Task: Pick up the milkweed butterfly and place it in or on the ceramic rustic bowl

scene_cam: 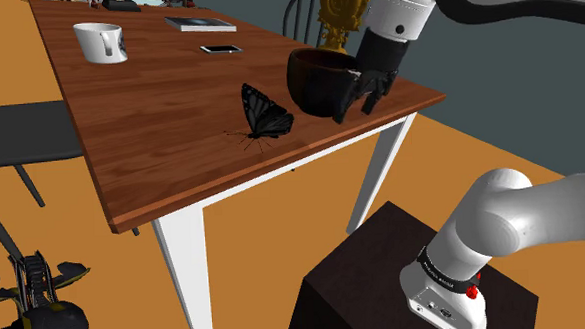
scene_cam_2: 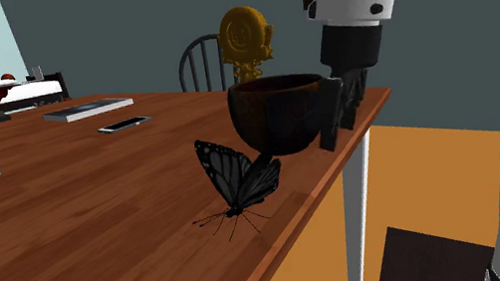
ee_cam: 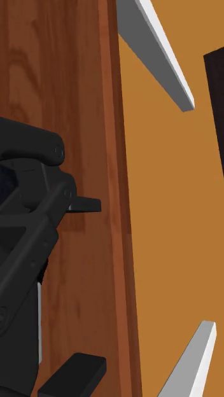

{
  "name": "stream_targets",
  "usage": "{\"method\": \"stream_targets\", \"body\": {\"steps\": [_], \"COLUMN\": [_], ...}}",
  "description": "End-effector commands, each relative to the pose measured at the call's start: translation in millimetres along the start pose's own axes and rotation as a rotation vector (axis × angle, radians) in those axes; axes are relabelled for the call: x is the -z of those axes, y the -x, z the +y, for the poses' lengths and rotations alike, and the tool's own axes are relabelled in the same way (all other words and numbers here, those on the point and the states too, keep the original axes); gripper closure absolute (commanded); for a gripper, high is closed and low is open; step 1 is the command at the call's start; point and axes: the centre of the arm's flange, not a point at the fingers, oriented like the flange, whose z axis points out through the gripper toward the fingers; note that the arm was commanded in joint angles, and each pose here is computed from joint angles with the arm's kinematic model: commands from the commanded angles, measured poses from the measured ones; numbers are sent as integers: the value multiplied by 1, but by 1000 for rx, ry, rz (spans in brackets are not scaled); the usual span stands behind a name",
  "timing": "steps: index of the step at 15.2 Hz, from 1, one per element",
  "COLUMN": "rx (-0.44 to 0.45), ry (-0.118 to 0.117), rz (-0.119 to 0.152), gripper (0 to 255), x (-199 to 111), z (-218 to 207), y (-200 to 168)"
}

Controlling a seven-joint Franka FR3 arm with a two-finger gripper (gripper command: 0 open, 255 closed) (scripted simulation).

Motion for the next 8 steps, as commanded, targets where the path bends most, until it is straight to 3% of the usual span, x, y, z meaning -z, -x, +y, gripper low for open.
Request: {"method": "stream_targets", "body": {"steps": [1, 8], "rx": [-42, -174], "ry": [5, 23], "rz": [31, 139], "gripper": [0, 0], "x": [2, 7], "z": [-27, -123], "y": [9, 27]}}
